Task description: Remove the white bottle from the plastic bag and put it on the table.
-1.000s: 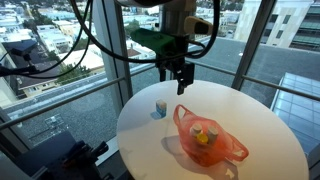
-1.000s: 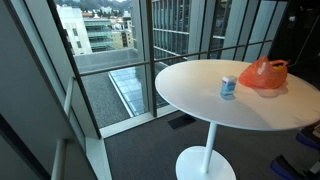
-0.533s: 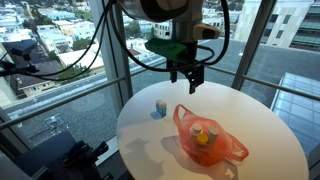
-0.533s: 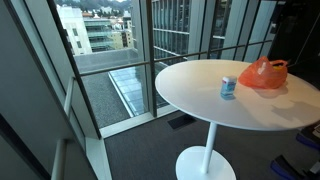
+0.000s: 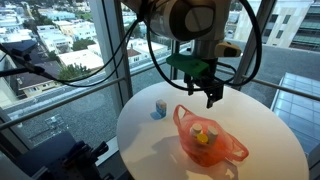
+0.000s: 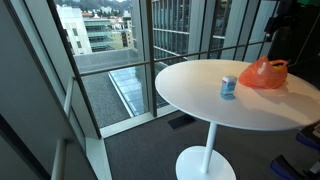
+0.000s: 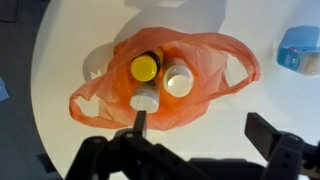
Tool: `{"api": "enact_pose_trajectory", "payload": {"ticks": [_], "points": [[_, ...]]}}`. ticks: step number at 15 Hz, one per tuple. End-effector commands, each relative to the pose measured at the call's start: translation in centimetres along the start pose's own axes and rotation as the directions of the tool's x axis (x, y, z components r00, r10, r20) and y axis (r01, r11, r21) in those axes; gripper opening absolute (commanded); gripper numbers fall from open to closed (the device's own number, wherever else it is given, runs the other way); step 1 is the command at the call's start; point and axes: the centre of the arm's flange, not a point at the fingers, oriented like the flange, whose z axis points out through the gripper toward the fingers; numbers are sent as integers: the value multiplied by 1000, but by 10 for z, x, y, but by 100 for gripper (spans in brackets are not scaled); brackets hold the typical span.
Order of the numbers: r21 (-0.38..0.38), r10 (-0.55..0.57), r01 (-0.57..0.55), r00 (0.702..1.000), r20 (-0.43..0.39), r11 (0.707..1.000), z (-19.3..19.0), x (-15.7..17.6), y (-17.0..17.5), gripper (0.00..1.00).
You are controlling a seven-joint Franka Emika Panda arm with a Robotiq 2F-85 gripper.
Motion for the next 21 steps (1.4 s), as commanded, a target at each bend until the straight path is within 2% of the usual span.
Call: {"api": "enact_pose_trajectory", "payload": {"ticks": [1, 11, 21], "points": [[-17, 62, -61, 998, 21, 998, 18, 21, 24, 100], [-37, 181, -180, 982, 57, 983, 71, 30, 73, 100], [-71, 285, -282, 958, 42, 957, 112, 54, 71, 100]]}}
